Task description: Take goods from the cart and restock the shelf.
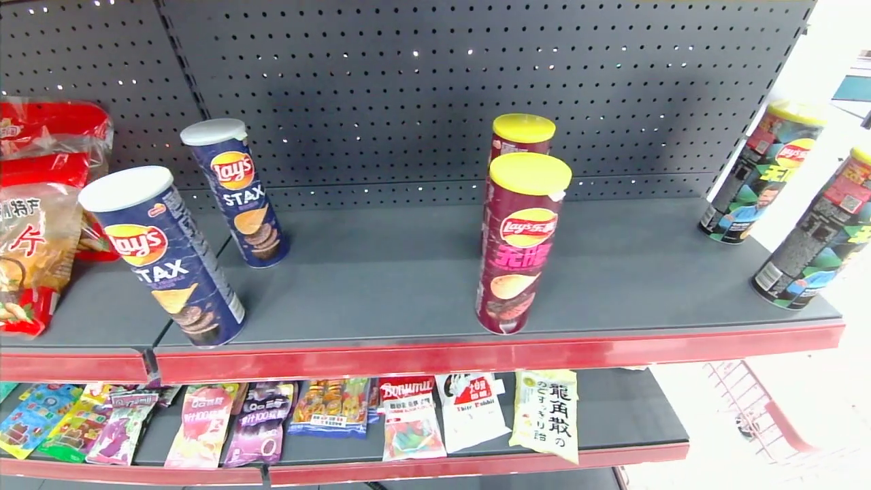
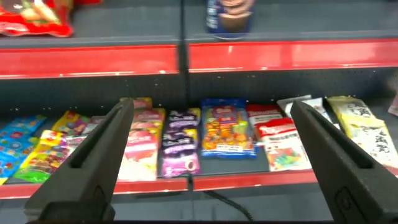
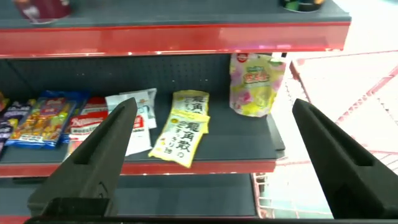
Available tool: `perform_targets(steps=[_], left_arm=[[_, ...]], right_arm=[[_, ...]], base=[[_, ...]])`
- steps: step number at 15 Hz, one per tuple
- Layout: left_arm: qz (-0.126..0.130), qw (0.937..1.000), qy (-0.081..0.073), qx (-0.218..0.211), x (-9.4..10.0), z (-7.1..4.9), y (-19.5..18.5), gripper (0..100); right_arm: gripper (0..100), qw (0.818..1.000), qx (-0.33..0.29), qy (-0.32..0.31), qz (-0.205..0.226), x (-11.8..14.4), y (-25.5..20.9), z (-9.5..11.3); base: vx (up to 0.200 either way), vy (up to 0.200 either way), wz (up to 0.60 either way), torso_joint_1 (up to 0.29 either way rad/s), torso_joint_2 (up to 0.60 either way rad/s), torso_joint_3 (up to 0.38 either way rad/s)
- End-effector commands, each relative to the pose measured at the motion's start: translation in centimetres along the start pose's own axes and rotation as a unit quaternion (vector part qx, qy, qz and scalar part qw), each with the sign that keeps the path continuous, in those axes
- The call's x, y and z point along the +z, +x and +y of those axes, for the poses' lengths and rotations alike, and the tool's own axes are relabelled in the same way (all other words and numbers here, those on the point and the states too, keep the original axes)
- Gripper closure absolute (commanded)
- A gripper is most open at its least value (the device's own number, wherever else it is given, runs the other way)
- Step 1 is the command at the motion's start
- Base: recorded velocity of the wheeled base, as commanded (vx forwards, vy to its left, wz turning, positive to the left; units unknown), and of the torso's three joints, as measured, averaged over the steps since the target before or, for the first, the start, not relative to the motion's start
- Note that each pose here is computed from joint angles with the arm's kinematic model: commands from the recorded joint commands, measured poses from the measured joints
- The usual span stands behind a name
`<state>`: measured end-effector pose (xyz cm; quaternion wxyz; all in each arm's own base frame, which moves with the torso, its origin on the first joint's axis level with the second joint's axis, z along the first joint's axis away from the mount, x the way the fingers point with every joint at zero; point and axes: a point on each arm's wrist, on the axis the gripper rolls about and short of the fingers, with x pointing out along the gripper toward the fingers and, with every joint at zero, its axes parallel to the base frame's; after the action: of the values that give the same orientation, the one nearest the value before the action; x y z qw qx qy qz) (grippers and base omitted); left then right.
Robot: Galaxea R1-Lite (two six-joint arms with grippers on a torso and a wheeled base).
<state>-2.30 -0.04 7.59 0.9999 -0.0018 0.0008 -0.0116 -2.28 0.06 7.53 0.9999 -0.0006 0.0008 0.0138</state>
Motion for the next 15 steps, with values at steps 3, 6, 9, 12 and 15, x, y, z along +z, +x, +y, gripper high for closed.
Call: perform_targets(steps=[3, 6, 9, 12, 15], left_arm=[[0.0, 1.0, 0.0, 0.0, 0.0, 0.0, 0.0, 0], [0.0, 1.0, 0.0, 0.0, 0.0, 0.0, 0.0, 0], [0.0, 1.0, 0.0, 0.0, 0.0, 0.0, 0.0, 0], [0.0, 1.0, 0.0, -0.001, 0.0, 0.0, 0.0, 0], [0.0, 1.0, 0.0, -0.001, 0.0, 0.0, 0.0, 0]], right_arm=[[0, 1.0, 0.0, 0.001, 0.0, 0.0, 0.0, 0.0], [0, 1.0, 0.0, 0.001, 0.0, 0.0, 0.0, 0.0], [0, 1.0, 0.0, 0.001, 0.0, 0.0, 0.0, 0.0], [0, 1.0, 0.0, 0.001, 0.0, 0.0, 0.0, 0.0], [0, 1.0, 0.0, 0.001, 0.0, 0.0, 0.0, 0.0]], base=[[0.0, -0.2, 0.0, 0.001, 0.0, 0.005], [0.0, -0.133, 0.0, 0.002, 0.0, 0.003], [0.0, 0.0, 0.0, 0.0, 0.0, 0.0], [0.0, 0.0, 0.0, 0.0, 0.0, 0.0], [0.0, 0.2, 0.0, -0.001, 0.0, 0.005]])
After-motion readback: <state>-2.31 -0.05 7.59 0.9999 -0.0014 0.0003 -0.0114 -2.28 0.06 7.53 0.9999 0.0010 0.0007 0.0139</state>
